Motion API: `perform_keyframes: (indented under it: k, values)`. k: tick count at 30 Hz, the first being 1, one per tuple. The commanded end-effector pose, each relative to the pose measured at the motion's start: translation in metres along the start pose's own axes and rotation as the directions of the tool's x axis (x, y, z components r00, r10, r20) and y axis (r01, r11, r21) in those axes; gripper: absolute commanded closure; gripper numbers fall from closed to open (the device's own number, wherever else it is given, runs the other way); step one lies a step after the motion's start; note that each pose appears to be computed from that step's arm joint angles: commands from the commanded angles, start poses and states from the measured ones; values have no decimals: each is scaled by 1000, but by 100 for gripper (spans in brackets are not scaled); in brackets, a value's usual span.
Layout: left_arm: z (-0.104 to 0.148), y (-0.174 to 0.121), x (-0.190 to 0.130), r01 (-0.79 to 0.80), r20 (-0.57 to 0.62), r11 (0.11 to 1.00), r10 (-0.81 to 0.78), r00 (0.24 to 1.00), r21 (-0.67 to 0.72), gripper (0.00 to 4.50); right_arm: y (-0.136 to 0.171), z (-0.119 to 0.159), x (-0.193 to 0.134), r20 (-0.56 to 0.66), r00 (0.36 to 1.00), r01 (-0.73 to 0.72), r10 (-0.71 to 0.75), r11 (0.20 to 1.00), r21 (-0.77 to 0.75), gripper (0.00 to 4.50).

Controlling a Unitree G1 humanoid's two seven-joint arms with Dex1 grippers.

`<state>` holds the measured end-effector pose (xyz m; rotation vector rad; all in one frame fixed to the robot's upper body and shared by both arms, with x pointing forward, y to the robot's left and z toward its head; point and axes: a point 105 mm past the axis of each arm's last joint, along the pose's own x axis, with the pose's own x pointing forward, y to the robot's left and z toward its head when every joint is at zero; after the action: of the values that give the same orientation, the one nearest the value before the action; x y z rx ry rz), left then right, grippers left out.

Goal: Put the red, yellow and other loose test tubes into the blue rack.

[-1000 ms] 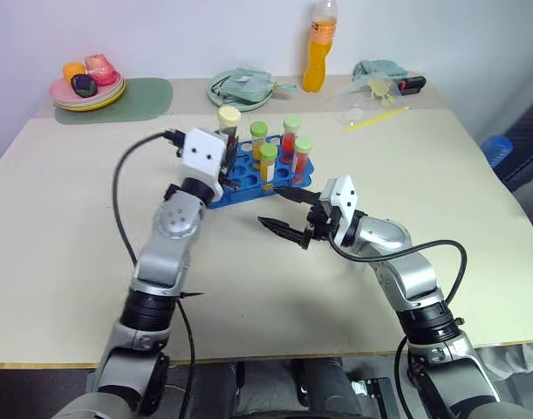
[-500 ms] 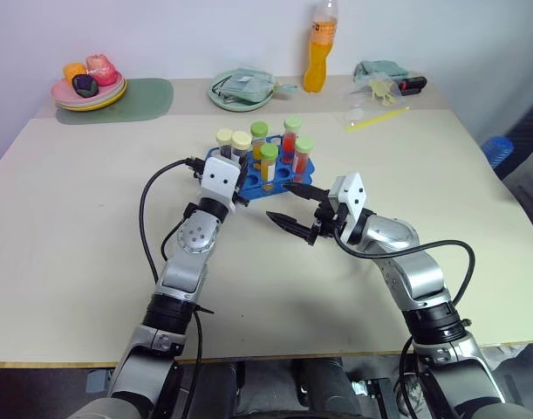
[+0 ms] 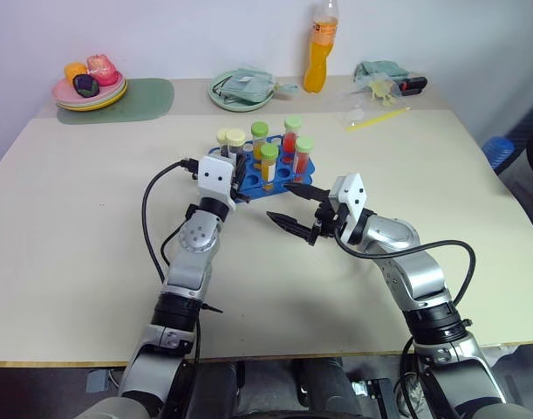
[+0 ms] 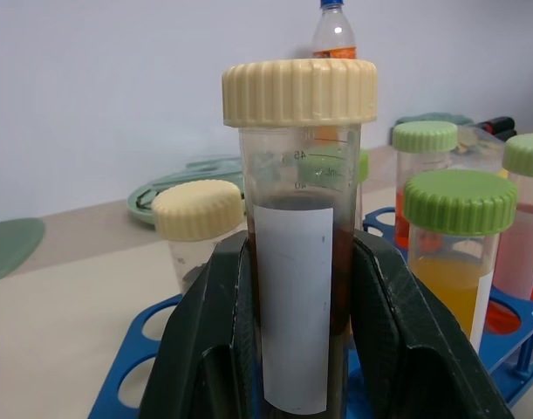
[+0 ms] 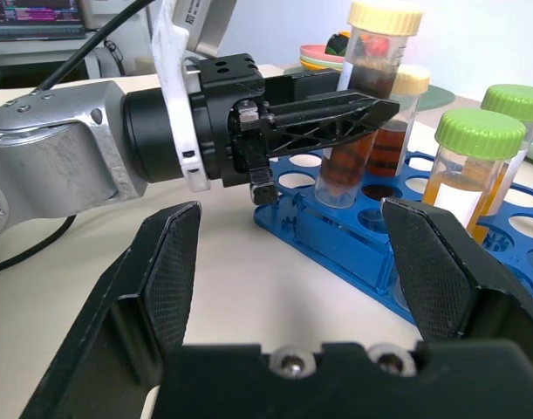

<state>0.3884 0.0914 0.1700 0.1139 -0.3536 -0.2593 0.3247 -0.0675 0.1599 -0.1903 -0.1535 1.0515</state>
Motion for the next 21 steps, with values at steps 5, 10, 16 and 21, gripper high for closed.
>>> perform_keyframes:
  k: [5, 10, 16, 21]
  values:
    - [5, -2, 3, 10, 29, 1000, -9, 1000, -22, 328, 3, 10, -1, 34, 999, 1, 0, 999, -35, 83]
    - [5, -4, 2, 16, 31, 1000, -16, 999, -3, 328, 2, 10, -1, 34, 999, 1, 0, 999, -35, 83]
    - [4, -1, 1, 9, 29, 1000, -9, 1000, -2, 109, 1, 10, -2, 34, 999, -1, 2, 999, -35, 83]
    - [15, 13, -13, 9, 44, 1000, -8, 999, -16, 67, -15, 12, -14, 24, 999, 26, -25, 999, -45, 83]
